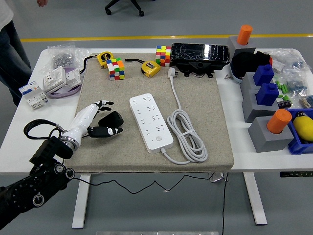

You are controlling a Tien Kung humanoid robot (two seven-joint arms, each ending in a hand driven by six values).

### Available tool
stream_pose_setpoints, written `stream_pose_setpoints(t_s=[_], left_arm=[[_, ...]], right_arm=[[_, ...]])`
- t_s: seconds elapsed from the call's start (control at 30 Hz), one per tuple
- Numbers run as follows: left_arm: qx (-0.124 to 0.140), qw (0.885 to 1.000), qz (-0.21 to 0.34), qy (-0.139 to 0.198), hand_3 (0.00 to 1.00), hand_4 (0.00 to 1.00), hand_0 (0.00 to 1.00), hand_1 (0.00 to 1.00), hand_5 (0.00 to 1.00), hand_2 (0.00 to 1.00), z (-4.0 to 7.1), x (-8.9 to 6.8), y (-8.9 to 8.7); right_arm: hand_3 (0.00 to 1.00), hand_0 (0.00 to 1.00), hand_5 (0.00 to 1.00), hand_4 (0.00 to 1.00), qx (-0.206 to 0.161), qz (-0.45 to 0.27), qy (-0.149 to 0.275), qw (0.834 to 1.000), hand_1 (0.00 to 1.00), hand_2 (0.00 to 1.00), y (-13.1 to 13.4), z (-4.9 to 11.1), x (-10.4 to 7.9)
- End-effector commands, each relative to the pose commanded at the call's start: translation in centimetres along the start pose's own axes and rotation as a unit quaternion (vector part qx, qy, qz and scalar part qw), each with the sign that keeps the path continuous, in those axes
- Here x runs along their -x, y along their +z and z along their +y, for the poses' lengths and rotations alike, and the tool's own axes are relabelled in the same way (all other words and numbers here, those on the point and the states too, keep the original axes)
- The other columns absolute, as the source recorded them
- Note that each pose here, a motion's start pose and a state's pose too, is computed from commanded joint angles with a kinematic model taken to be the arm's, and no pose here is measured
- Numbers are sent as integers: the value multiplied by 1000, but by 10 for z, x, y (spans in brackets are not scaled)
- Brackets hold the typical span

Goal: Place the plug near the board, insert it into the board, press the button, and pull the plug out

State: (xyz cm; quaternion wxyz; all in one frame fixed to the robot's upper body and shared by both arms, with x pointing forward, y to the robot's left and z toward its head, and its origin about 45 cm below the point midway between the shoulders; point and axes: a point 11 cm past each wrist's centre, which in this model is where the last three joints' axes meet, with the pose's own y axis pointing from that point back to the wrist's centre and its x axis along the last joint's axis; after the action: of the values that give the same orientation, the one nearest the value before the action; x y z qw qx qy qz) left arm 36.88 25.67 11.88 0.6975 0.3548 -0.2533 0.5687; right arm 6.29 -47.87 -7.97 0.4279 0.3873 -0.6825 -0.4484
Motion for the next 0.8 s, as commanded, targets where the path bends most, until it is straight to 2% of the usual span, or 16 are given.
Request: stream_pose_setpoints(t_s=[0.1, 0.13, 0.3, 0.33, 0.5, 0.53, 0.7, 0.73, 0.8], left_arm=[[-9, 1000, -2, 2, 779, 940, 711, 715, 162, 705, -1, 0, -2], [-12, 1000, -1, 1, 556, 801, 558, 585, 112, 511, -2, 0, -3], [-19, 1000, -2, 3, 556, 801, 558, 585, 112, 511, -2, -1, -5], [-19, 1000, -3, 4, 527, 713, 412, 433, 84, 448, -2, -1, -5], [-17, 1000, -9, 1, 527, 713, 412, 433, 84, 448, -4, -2, -3], [-18, 1000, -10, 0, 518, 655, 368, 405, 37, 423, -4, -2, -2], [-22, 1000, -12, -9, 518, 655, 368, 405, 37, 423, -4, 0, -3], [-20, 1000, -10, -10, 512, 620, 355, 388, 4, 403, -4, 0, -2], [-11, 1000, -6, -8, 512, 620, 355, 388, 4, 403, -3, -1, 2]], right_arm=[[556, 578, 435, 905, 0, 0, -1, 1000, 653, 668, 0, 0, 1], [556, 578, 435, 904, 0, 0, -1, 1000, 652, 667, 0, 0, 1], [556, 578, 435, 904, -2, 2, -1, 1000, 652, 667, -1, 0, 1], [555, 578, 434, 905, -2, 2, -1, 1000, 651, 666, -1, 0, 1], [555, 578, 434, 905, -2, 1, 0, 1000, 651, 666, -2, 0, 1], [555, 578, 434, 905, -2, 1, 0, 1000, 651, 665, -2, 0, 1], [555, 578, 434, 905, -4, 1, -1, 1000, 651, 665, -3, 0, 1], [555, 578, 433, 905, -4, 2, -1, 1000, 651, 665, -3, 0, 1], [555, 578, 433, 905, -4, 2, -1, 1000, 651, 665, -3, 0, 1]])
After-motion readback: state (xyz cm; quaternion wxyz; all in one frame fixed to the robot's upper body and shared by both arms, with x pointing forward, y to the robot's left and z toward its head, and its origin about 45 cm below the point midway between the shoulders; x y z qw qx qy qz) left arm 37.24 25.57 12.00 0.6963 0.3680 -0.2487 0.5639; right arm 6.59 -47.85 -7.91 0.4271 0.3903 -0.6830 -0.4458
